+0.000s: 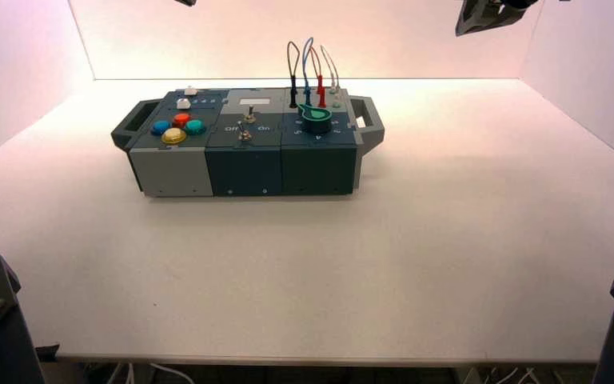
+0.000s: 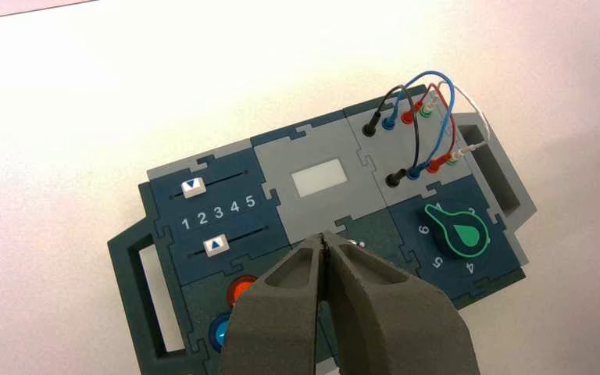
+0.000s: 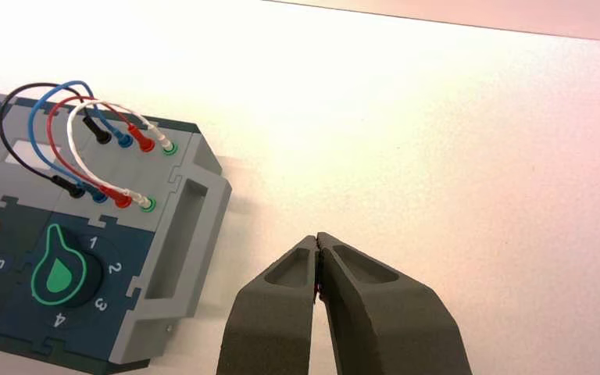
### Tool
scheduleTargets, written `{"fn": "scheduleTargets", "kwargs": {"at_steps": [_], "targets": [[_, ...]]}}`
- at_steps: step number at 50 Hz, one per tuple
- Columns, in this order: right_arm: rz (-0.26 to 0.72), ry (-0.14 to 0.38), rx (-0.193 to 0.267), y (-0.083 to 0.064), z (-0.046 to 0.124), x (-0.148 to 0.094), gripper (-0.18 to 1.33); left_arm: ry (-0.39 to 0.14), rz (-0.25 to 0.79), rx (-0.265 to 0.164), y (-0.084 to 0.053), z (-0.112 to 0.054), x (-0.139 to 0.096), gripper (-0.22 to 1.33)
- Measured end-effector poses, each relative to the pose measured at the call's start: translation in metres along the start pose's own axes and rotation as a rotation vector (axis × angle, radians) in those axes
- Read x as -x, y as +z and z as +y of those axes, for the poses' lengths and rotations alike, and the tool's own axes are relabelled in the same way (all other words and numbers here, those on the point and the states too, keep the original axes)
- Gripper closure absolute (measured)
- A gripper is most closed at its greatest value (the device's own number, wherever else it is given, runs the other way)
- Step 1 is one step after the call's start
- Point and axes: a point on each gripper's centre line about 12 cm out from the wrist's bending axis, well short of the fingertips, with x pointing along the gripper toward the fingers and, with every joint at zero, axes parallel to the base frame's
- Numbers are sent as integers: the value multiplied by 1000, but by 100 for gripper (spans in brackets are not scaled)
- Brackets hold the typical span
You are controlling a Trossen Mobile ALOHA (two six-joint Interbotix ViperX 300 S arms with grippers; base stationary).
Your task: Flip the top switch off with the left gripper.
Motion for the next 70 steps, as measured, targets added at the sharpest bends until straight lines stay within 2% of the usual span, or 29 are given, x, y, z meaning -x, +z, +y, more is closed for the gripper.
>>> {"fn": "scheduleTargets", "kwargs": {"at_steps": [22, 33, 40, 56, 62, 70], "targets": [[21, 1, -2, -3, 0, 0, 129, 0, 2, 0, -1, 0, 0, 127], [106, 9, -18, -7, 1, 1, 129, -8, 42, 5, -5, -1, 0, 127], [141, 16, -20, -2, 3, 4, 129, -12, 58, 7, -6, -2, 1, 127], [234, 49, -22, 31, 11, 19, 129, -29, 135, 4, -3, -5, 4, 127], [265, 77, -4, 41, 21, 24, 129, -40, 223, 23, -2, -7, 4, 127], [330, 126, -1, 42, 40, 22, 129, -51, 316, 28, -2, -9, -3, 127]]}}
